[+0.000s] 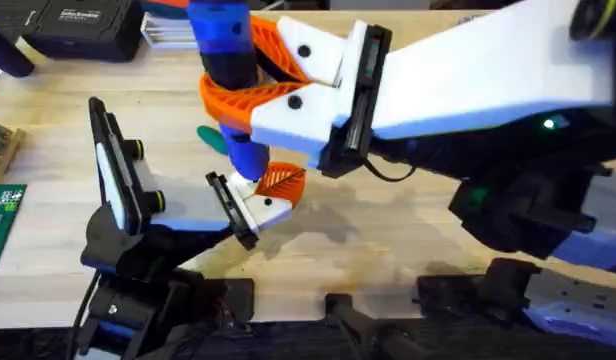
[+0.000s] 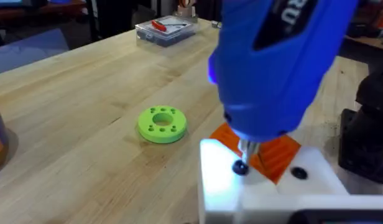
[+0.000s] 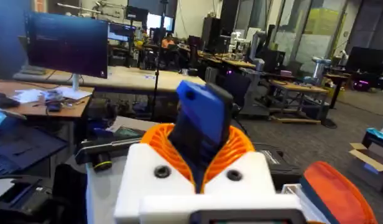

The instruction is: Pick up the gripper from the table and insert it into the empty holder that is missing its gripper. Then pick up a screw, insert it into the mounting hole, and use the screwdriver to tighten it. Finally, clean up the table by picking up the vegetable and placing it into the bucket.

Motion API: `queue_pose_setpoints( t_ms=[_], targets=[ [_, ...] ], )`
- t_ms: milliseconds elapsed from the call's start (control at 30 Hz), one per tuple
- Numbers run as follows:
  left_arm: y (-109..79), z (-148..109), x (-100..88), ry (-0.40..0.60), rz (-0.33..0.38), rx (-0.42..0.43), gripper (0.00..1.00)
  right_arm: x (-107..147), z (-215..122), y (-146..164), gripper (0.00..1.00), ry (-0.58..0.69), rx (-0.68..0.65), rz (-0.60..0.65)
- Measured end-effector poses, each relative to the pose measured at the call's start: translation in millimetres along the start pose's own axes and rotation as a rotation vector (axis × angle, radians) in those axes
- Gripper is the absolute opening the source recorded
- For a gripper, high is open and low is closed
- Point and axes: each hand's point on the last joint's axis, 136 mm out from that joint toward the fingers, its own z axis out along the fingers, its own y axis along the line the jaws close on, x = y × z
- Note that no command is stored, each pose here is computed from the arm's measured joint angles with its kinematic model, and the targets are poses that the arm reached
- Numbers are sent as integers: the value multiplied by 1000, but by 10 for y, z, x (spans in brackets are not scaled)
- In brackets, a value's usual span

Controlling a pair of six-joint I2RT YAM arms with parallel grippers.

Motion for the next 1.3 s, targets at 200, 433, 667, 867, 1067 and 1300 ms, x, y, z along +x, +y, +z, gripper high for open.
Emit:
queue_pose_setpoints(
  t_ms=[200, 433, 667, 867, 1067, 1300],
  targets=[
    [0, 0, -1, 0, 0, 0, 4, 2, 1, 0, 30, 0, 0, 0],
    [0, 0, 0, 0, 0, 0, 4, 59, 13, -24, 30, 13, 4, 5],
    [1, 0, 0, 0, -1, 0, 4, 93, 32, -38, 30, 15, 7, 8],
    [2, 0, 1, 0, -1, -1, 4, 107, 43, -49, 30, 13, 8, 11],
    [1, 0, 1, 1, -1, 0, 4, 109, 37, -71, 30, 14, 13, 16],
    [4, 0, -1, -1, 0, -2, 4, 59, 24, -88, 30, -12, 4, 24]
  ],
)
